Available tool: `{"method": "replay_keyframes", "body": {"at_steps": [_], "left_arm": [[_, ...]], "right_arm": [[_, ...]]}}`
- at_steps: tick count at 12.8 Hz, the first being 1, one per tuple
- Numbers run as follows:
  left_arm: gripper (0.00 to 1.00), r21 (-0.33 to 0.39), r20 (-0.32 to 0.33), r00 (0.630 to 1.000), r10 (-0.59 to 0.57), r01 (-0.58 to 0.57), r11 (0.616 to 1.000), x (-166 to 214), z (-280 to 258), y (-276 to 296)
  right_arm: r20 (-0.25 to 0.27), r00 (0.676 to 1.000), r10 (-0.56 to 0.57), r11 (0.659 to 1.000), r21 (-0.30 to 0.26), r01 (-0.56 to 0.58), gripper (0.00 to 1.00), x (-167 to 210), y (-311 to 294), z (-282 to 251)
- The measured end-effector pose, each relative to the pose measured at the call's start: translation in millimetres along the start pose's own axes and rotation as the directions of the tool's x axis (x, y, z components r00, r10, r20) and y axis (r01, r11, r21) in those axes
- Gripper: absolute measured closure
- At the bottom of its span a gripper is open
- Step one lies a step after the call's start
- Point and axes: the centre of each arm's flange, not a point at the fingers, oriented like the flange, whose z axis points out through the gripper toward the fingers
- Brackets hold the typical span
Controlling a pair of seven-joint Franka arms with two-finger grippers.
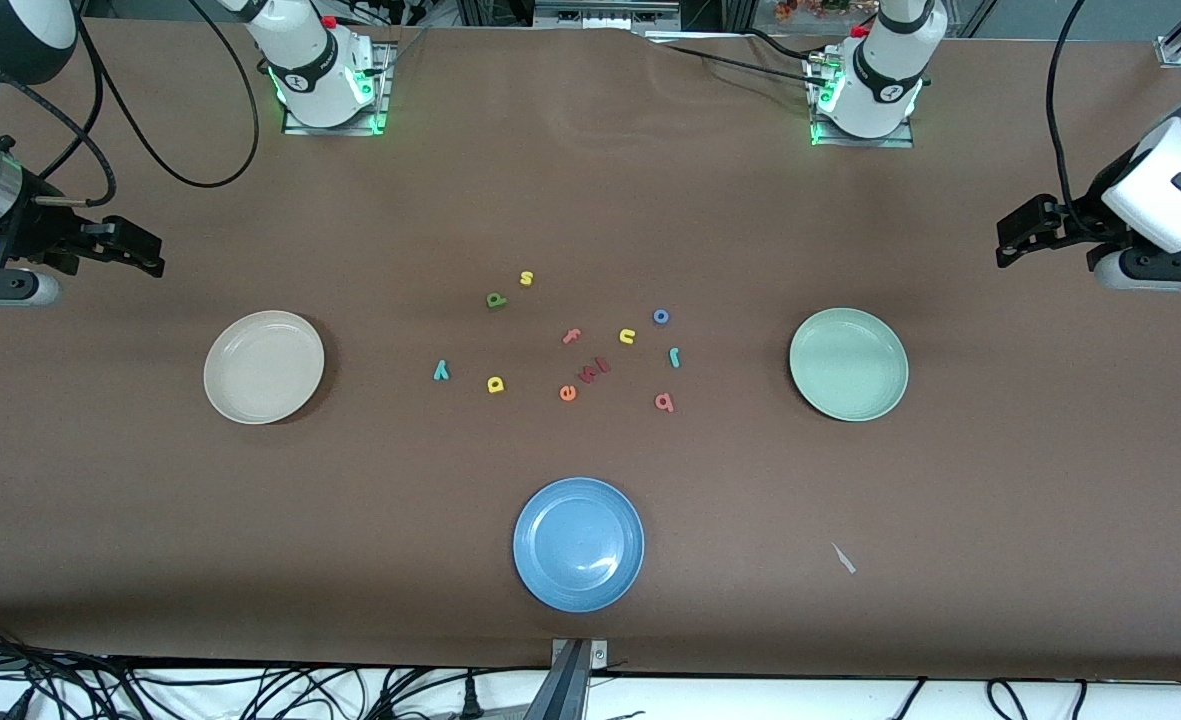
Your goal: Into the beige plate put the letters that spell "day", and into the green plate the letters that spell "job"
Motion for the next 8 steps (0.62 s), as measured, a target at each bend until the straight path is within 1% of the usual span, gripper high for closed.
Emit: {"method": "replay_keyframes", "body": {"at_steps": [3, 8], "left_arm": [[0.0, -0.02, 0.002, 1.0, -0.007, 0.007, 1.0, 0.3, 0.2, -2.0], [0.0, -0.021, 0.011, 1.0, -0.013, 0.013, 1.0, 3.7, 6.0, -5.2]], "right_arm": [[0.0, 1.0, 0.0, 1.0, 0.0, 0.0, 0.0, 0.0, 0.0, 0.0], [0.0, 1.0, 0.0, 1.0, 0.0, 0.0, 0.0, 0.0, 0.0, 0.0]]}}
